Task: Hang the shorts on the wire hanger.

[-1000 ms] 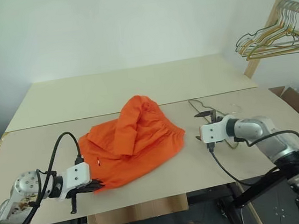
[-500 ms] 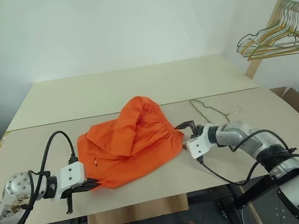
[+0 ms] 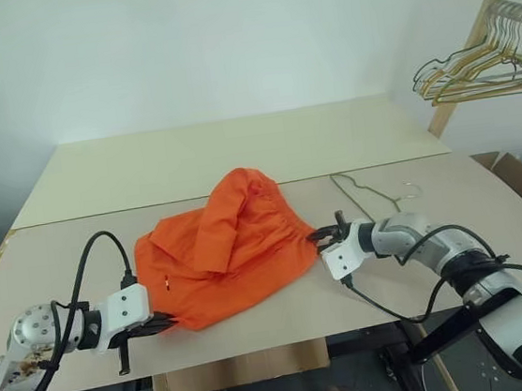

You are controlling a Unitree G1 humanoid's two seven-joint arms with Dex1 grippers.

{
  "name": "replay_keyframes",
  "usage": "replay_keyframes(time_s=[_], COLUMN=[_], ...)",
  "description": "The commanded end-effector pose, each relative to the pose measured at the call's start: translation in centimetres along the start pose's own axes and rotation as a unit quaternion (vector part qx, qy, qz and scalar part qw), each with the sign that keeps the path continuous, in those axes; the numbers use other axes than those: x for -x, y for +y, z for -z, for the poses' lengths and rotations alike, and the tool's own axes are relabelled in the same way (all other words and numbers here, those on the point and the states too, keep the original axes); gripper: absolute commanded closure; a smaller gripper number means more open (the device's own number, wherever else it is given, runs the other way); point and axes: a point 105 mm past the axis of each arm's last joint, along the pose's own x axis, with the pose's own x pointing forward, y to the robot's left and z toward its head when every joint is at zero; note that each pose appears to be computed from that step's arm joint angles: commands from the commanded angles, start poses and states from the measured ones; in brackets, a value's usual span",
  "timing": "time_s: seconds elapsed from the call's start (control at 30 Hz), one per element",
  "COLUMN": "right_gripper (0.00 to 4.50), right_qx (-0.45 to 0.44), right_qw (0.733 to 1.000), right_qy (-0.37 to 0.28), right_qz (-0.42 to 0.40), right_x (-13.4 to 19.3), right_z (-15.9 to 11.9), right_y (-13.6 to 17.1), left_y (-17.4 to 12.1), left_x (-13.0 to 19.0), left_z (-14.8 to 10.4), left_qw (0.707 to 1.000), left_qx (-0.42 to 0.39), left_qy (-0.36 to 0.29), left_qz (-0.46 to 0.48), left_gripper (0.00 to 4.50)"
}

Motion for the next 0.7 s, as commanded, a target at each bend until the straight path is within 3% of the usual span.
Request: replay_keyframes(time_s=[0.03,0.2,0.37,0.5,0.63,0.7], right_gripper=[4.35,4.44,4.44,4.44,4.44,4.44], right_qx=[0.002,-0.022,-0.074,-0.135,-0.272,-0.298], right_qw=[1.0,0.999,0.995,0.987,0.956,0.946], right_qy=[-0.011,-0.024,-0.066,-0.092,-0.076,-0.052], right_qz=[0.019,0.007,-0.028,-0.006,0.082,0.116], right_x=[0.4,1.9,5.2,6.2,5.9,5.7], right_z=[-0.3,-1.1,-4.0,-5.3,-3.2,-1.9], right_y=[-1.4,-1.1,-0.5,-1.7,-7.0,-8.9], left_y=[0.5,0.8,-0.7,-0.5,4.5,6.9], left_x=[0.2,1.1,3.2,3.5,2.0,1.5], left_z=[-0.7,-0.8,-0.3,-1.1,-4.6,-6.5], left_qw=[1.0,1.0,1.0,1.0,0.994,0.985], left_qx=[-0.009,-0.004,-0.004,-0.002,-0.051,-0.062], left_qy=[-0.012,-0.019,0.011,-0.004,-0.062,-0.093], left_qz=[-0.013,-0.021,0.013,0.018,-0.08,-0.13], left_gripper=[4.5,4.5,4.5,4.5,4.5,4.5])
